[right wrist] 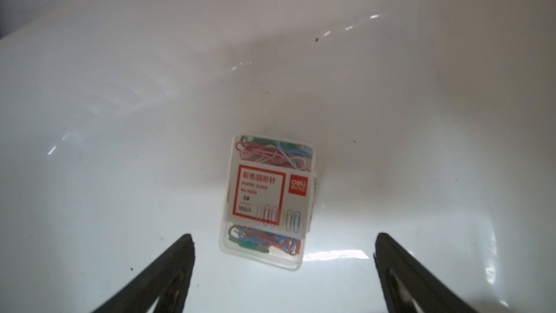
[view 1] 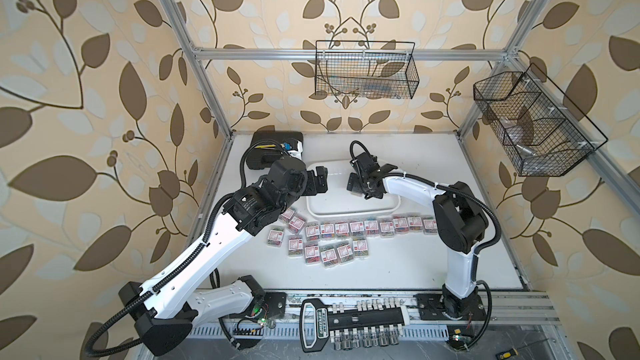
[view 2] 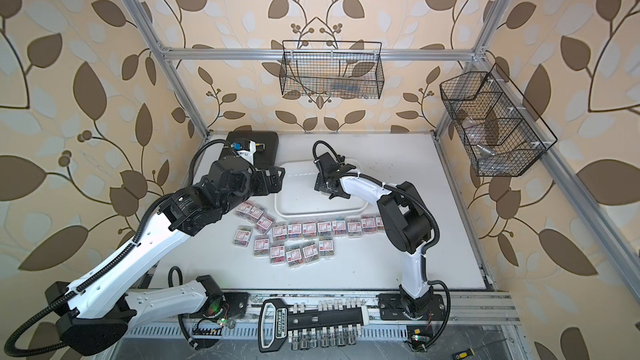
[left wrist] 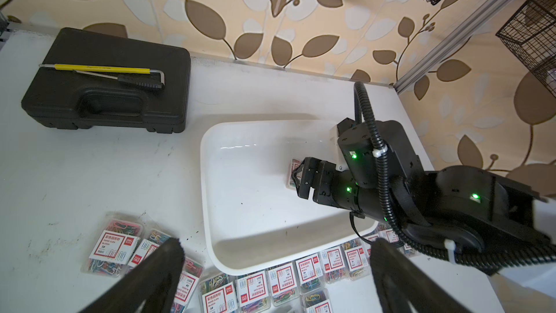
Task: Take the paper clips out of the storage box
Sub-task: Pick up the boxed paper clips from the storage box.
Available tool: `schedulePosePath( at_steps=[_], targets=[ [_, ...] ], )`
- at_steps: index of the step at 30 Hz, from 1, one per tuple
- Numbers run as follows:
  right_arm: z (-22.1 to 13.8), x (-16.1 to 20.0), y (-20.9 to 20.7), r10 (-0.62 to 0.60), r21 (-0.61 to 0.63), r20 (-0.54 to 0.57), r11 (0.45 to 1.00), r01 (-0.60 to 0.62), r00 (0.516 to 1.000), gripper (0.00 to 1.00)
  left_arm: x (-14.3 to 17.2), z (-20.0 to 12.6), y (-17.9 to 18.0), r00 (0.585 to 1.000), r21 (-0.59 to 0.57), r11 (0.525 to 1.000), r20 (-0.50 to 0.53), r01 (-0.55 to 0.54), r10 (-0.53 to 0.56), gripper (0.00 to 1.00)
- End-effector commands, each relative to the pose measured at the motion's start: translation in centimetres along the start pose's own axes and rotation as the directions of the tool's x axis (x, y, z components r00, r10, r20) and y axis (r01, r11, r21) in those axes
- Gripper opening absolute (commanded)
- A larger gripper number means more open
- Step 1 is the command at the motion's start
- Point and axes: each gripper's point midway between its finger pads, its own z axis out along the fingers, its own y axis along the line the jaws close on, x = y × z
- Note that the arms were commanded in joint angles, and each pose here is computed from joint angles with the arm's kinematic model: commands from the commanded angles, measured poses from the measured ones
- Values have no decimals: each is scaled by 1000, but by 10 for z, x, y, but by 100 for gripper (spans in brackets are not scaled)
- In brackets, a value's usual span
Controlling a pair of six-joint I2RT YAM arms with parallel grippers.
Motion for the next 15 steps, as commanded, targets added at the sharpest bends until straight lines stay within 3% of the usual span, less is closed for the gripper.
schedulePosePath(
  at_steps=[1, 15],
  targets=[
    [13, -8, 11, 5, -8, -5, 1000, -5, 1000, 92, -3, -11, 15, 999, -49, 998, 36, 34, -32, 99],
    [52, -3, 3, -40, 54, -73, 998, 44, 997, 69, -4, -14, 25, 999, -108, 993, 36, 40, -36, 99]
  ],
)
